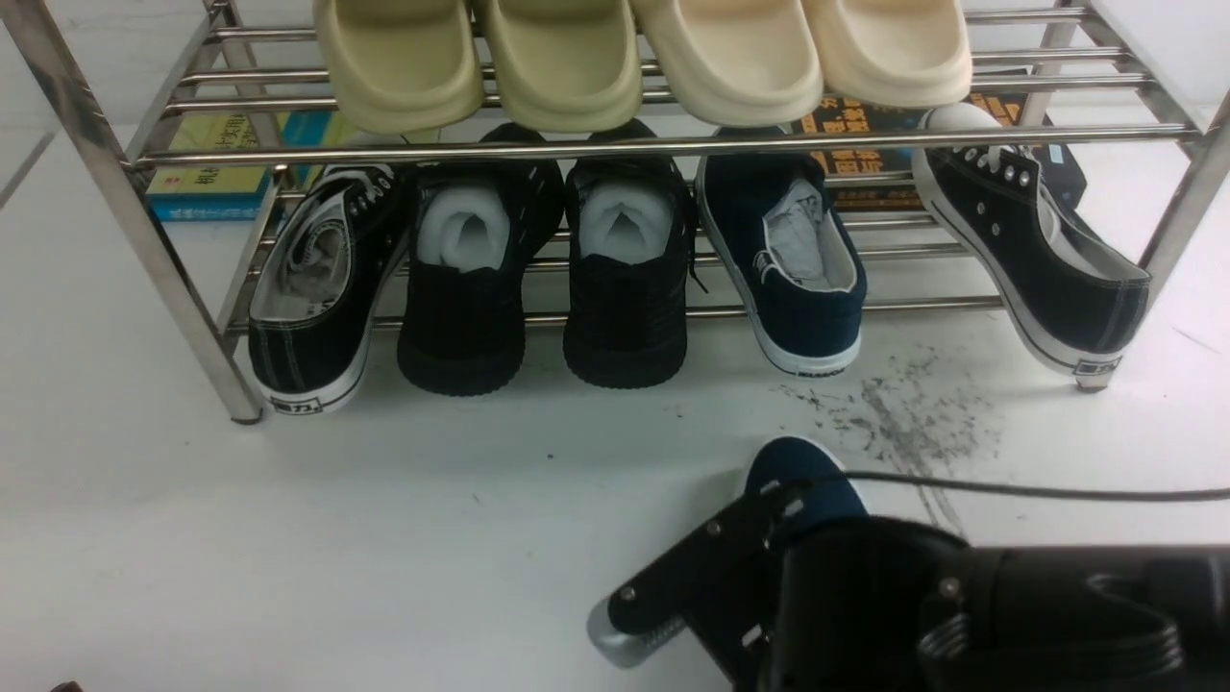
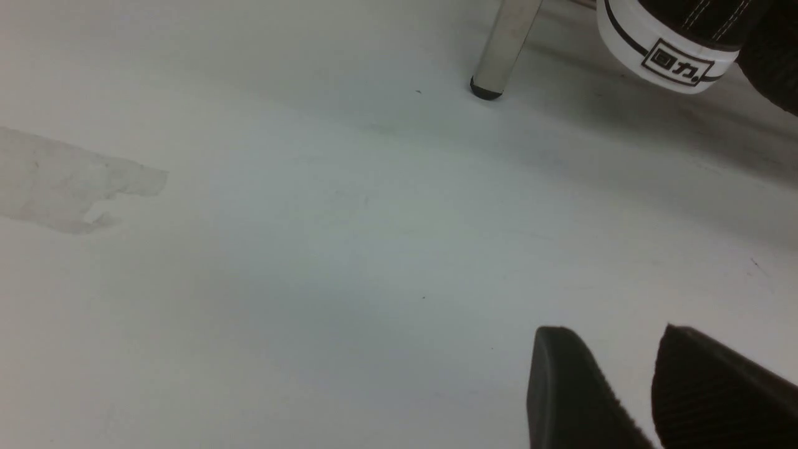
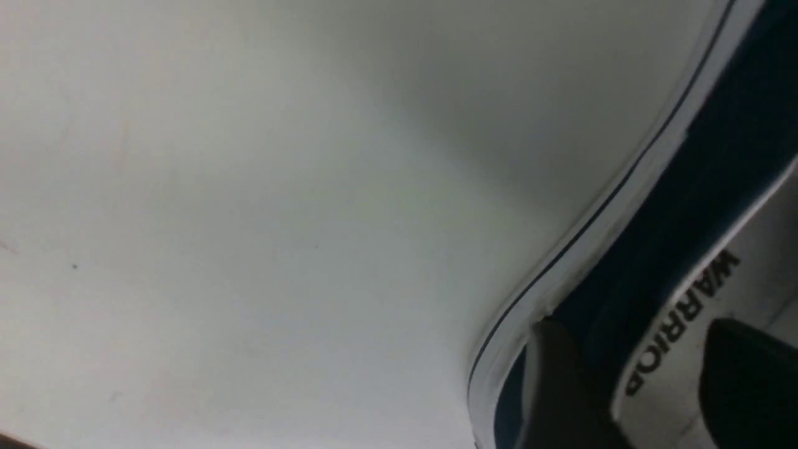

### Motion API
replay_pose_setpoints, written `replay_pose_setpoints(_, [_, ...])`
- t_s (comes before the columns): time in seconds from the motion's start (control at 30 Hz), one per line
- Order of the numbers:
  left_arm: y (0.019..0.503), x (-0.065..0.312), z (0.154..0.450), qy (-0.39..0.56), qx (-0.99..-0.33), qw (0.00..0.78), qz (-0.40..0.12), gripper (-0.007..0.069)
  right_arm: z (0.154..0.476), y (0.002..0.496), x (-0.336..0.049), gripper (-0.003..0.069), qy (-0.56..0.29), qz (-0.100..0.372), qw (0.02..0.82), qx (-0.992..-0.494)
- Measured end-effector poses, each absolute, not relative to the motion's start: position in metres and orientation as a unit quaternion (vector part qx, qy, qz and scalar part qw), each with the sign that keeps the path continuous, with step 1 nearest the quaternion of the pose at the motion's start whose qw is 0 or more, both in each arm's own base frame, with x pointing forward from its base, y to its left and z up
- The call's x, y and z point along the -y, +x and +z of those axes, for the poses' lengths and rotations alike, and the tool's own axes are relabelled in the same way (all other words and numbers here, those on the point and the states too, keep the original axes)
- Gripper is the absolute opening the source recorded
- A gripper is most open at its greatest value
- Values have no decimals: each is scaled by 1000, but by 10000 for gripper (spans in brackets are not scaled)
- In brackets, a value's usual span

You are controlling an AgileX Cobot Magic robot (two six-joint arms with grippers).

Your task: Take the shoes off the shelf with your hand on the white table.

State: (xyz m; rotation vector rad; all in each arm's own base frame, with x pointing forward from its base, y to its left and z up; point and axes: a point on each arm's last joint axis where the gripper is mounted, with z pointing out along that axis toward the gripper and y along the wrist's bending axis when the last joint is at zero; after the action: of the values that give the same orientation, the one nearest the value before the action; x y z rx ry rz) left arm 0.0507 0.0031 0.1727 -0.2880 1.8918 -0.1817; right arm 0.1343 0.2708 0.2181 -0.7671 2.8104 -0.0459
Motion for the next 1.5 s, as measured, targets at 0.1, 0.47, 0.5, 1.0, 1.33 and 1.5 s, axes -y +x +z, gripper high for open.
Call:
replay_pose_setpoints(0.1, [51, -3, 173, -123, -807, 573, -78, 242, 242, 137, -272, 452, -267, -17, 128, -955])
replay_pose_setpoints(0.47, [51, -3, 173, -123, -807, 573, -78, 242, 349, 142, -242, 402, -302, -5, 269, -914])
replay_pose_setpoints(0.5, [51, -3, 173, -123, -807, 573, -78, 242, 354, 140, -238, 388, -300, 1, 273, -914])
replay_pose_setpoints(1.0, [51, -3, 173, -123, -807, 573, -78, 242, 353, 132, -175, -14, -136, 33, 305, -942])
replay_pose_setpoints(1.33, [51, -3, 173, -123, -807, 573, -78, 242, 350, 233, -177, 8, -86, 88, 300, -946])
replay_pose_setpoints(1.5, [51, -3, 173, -123, -807, 573, -78, 242, 336, 272, -192, 101, -120, 106, 319, -934])
